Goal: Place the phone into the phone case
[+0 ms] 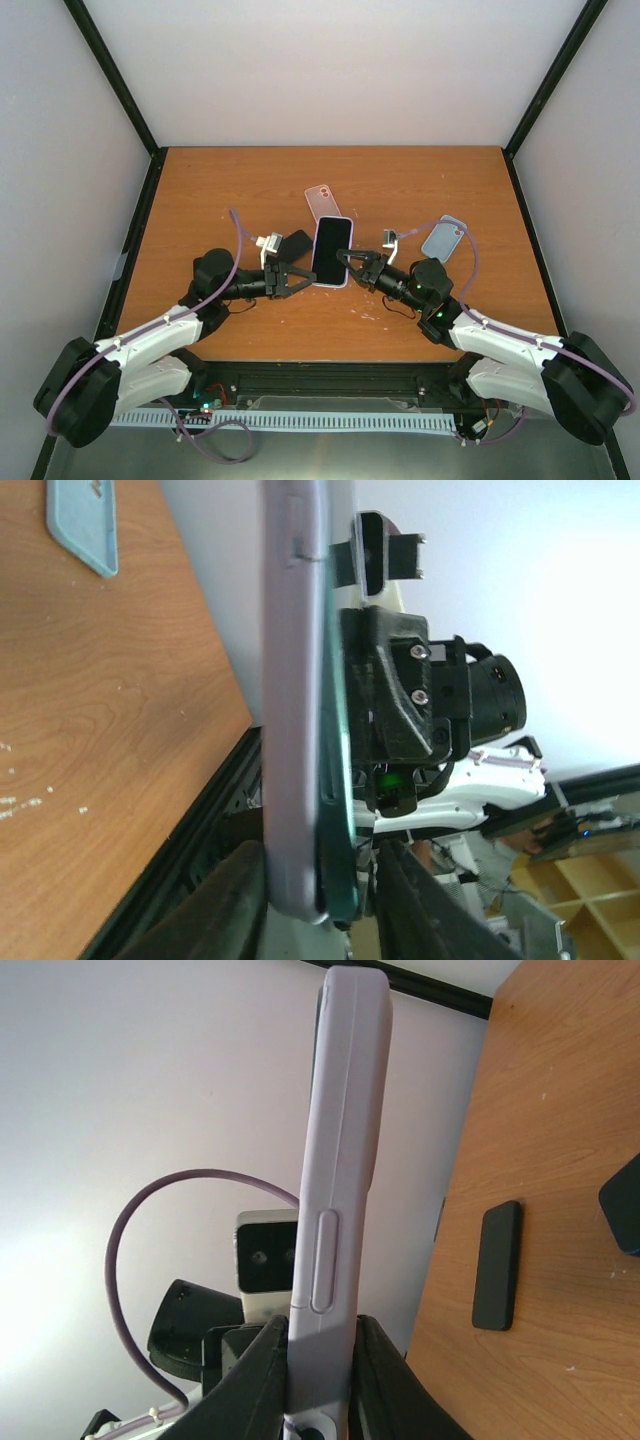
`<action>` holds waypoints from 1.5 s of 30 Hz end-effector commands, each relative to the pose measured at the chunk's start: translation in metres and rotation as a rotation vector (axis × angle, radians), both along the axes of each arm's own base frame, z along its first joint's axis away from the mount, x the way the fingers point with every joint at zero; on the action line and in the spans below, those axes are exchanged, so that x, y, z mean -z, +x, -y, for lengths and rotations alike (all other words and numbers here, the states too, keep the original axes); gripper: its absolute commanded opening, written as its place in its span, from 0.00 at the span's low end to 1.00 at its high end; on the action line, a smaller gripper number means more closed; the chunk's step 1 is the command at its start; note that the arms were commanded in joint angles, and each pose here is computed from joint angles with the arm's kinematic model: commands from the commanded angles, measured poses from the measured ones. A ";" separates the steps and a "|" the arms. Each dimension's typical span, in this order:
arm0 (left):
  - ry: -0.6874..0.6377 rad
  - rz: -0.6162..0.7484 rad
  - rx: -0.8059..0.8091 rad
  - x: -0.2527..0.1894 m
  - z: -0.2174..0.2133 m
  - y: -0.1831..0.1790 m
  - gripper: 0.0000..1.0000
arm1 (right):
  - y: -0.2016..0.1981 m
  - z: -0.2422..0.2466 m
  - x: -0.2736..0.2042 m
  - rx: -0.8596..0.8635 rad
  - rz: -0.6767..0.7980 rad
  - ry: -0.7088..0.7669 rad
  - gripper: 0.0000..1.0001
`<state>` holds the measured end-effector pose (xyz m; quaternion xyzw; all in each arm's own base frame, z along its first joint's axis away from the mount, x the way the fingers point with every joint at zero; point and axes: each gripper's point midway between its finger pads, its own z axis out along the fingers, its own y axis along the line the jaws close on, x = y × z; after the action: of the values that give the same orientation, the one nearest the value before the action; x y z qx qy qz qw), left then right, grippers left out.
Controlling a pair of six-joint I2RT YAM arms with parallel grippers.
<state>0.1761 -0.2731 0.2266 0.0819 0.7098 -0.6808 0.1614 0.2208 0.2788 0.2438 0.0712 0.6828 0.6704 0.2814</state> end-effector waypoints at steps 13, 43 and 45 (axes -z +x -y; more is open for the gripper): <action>0.048 0.059 -0.082 -0.017 -0.001 0.014 0.00 | -0.004 -0.001 -0.010 -0.014 0.050 0.012 0.16; 0.512 -0.042 -0.467 0.053 -0.062 0.059 0.99 | -0.021 0.002 0.143 -0.092 -0.221 -0.395 0.16; 0.520 -0.028 -0.474 0.053 -0.063 0.061 0.99 | -0.021 -0.003 0.149 -0.110 -0.235 -0.405 0.16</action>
<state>0.2283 -0.2167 0.1676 -0.0584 0.8548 -0.4465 0.2581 0.1961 0.2640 0.0784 0.0871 0.8504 0.4922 0.1640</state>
